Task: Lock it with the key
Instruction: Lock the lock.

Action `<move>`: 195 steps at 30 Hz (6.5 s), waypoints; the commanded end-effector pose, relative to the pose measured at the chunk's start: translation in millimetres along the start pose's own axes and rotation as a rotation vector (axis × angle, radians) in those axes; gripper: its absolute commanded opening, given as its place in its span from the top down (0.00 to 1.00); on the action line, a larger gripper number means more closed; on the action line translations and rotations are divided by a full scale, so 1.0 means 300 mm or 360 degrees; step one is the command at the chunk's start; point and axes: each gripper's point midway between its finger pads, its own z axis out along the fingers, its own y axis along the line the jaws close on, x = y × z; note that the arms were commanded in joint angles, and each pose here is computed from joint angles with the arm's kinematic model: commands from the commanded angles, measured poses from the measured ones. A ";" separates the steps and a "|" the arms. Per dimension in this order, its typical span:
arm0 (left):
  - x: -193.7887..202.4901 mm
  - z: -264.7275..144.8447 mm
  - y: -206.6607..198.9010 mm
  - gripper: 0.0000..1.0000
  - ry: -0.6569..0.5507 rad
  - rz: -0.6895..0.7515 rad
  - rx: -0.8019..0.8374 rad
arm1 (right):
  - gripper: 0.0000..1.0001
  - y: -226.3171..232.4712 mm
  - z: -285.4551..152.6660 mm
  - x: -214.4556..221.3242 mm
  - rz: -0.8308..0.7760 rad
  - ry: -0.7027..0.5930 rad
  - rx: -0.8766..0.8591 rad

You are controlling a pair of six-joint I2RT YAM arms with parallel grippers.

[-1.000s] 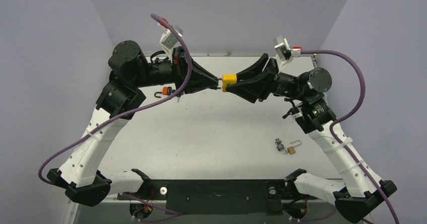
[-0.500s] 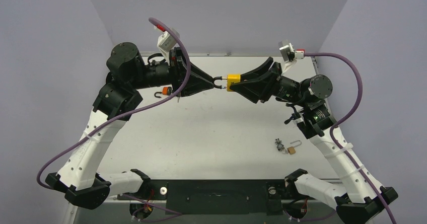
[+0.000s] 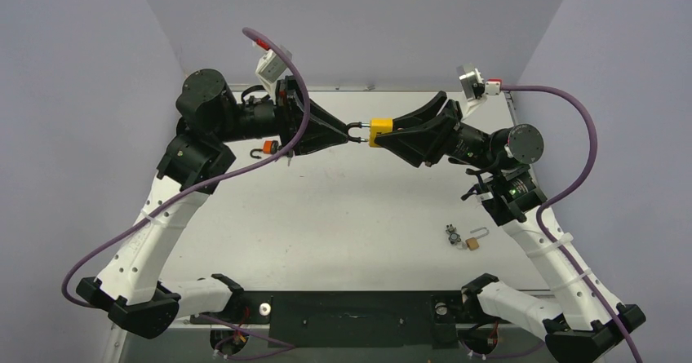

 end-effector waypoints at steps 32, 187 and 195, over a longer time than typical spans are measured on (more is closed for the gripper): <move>-0.037 0.037 -0.016 1.00 -0.0111 -0.0065 0.0185 | 1.00 -0.015 0.008 -0.013 -0.0082 -0.0073 -0.0002; -0.232 0.125 -0.213 0.95 -0.0581 -0.0200 0.0302 | 1.00 -0.283 0.126 0.440 0.0334 0.0133 0.0413; -0.209 0.112 -0.172 0.82 -0.0591 -0.0228 0.0326 | 1.00 -0.258 0.114 0.309 0.0465 -0.0121 0.0387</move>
